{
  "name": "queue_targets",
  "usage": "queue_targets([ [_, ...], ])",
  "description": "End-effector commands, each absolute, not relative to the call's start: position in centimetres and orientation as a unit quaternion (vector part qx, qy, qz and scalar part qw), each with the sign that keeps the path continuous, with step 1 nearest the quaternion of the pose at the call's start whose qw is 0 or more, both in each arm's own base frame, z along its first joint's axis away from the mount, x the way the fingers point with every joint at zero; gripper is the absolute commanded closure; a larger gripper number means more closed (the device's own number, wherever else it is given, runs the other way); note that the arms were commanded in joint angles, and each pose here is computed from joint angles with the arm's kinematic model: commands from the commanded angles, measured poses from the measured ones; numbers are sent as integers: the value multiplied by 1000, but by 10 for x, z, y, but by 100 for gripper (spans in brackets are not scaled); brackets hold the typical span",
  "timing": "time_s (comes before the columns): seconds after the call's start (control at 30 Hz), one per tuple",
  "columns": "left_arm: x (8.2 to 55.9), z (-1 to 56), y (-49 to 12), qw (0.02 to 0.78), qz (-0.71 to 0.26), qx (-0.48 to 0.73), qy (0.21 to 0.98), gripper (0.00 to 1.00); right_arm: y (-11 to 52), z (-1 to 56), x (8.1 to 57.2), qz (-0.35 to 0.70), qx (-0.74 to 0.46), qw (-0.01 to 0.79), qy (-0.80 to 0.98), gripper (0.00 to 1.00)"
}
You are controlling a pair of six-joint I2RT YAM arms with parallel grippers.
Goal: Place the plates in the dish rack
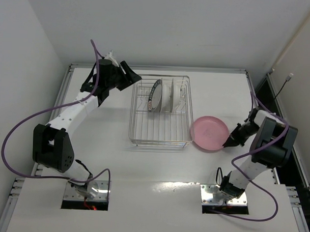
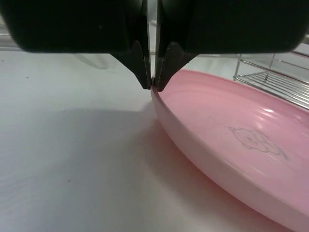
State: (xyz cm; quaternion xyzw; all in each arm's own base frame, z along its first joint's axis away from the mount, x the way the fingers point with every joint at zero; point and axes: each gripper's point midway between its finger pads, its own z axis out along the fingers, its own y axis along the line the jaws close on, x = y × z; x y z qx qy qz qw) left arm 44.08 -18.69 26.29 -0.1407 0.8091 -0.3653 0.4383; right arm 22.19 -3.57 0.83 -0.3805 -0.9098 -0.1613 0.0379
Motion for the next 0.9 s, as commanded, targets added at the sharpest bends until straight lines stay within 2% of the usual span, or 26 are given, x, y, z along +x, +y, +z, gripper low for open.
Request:
queue_targets([
  [0.0,441,285,-184,459,-380,-141,790,49,-58,45,249,-137,-370,-39,-918,100],
  [0.17,444,280,-187,450,-387,-147,791,49,-78,115,275,-91,-376,-118,-914,100],
  [0.4,446,284,-180,449,-365,-166,798,49,-101,240,333,-53,-372,-289,-881,100],
  [0.67,441,281,-179,430,-365,-183,806,49,-56,297,395,8,-293,-344,-892,100],
  [0.87,434,287,-174,435,-354,-186,807,49,-43,305,413,58,-261,-362,-893,100],
])
